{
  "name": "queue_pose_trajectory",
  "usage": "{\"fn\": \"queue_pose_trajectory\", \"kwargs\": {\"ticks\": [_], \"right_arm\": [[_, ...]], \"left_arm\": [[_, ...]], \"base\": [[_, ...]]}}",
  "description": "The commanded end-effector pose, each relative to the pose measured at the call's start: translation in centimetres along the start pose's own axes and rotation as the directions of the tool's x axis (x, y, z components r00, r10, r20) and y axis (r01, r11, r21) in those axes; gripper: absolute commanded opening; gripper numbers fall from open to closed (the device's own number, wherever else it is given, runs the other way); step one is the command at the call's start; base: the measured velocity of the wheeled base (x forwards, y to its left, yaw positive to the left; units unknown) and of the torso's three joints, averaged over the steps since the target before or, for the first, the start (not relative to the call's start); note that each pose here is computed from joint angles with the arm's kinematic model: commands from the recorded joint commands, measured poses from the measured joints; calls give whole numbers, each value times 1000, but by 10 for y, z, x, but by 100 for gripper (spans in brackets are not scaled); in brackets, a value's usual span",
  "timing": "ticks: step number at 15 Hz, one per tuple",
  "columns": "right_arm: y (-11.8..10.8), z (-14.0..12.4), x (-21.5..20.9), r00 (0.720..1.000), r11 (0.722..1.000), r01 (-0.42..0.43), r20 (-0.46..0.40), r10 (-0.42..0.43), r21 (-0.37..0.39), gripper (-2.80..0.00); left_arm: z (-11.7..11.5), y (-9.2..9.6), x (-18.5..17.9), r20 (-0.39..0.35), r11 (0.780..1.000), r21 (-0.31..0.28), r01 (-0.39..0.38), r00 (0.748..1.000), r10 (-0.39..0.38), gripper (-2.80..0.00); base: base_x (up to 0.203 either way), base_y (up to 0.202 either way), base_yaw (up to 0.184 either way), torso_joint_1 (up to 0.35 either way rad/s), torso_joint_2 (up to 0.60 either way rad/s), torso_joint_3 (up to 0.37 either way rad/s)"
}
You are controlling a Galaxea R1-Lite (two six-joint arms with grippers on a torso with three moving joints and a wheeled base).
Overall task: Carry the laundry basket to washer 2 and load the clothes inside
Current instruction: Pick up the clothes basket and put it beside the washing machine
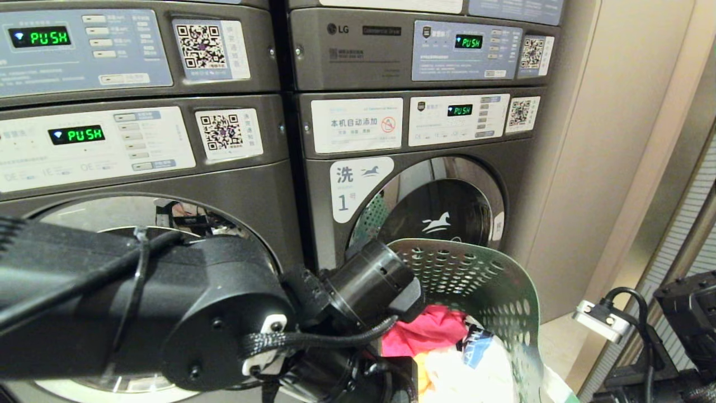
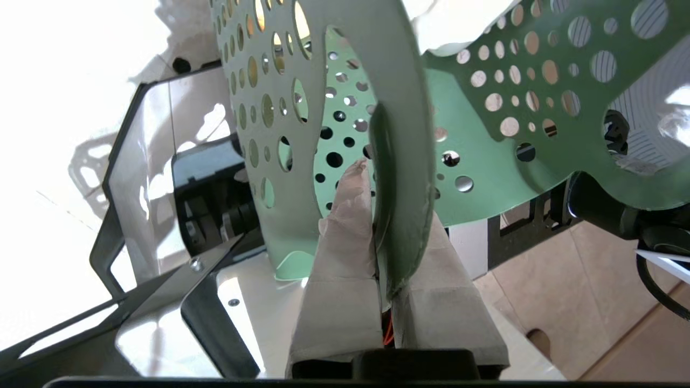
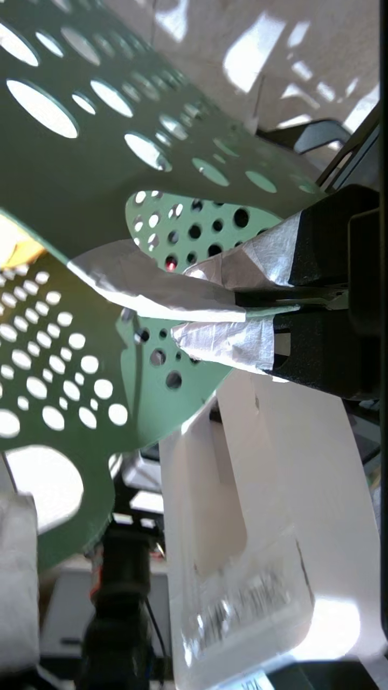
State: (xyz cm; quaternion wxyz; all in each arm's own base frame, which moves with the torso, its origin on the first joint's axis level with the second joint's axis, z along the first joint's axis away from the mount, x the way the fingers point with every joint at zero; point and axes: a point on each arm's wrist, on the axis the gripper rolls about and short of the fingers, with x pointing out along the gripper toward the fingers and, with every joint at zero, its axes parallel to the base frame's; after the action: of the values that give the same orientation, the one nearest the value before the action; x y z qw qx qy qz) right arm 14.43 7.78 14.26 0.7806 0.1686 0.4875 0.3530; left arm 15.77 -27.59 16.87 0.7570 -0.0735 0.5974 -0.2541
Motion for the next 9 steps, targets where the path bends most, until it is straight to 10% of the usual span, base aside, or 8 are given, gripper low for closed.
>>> {"fn": "queue_pose_trajectory", "kwargs": {"ticks": [1,9], "right_arm": [[-4,-3,1,999,999,39,-1,-39,21,-280],[-13,-7,-3,992,991,120,31,-121,52,-280]], "left_arm": [[-3,-5,6,-7,1000,14,-10,1000,11,-280],[-5,-10,15,-27,999,29,-25,999,26,-280]], "base": [[0,0,0,0,0,0],[0,0,0,1,1,-7]]}}
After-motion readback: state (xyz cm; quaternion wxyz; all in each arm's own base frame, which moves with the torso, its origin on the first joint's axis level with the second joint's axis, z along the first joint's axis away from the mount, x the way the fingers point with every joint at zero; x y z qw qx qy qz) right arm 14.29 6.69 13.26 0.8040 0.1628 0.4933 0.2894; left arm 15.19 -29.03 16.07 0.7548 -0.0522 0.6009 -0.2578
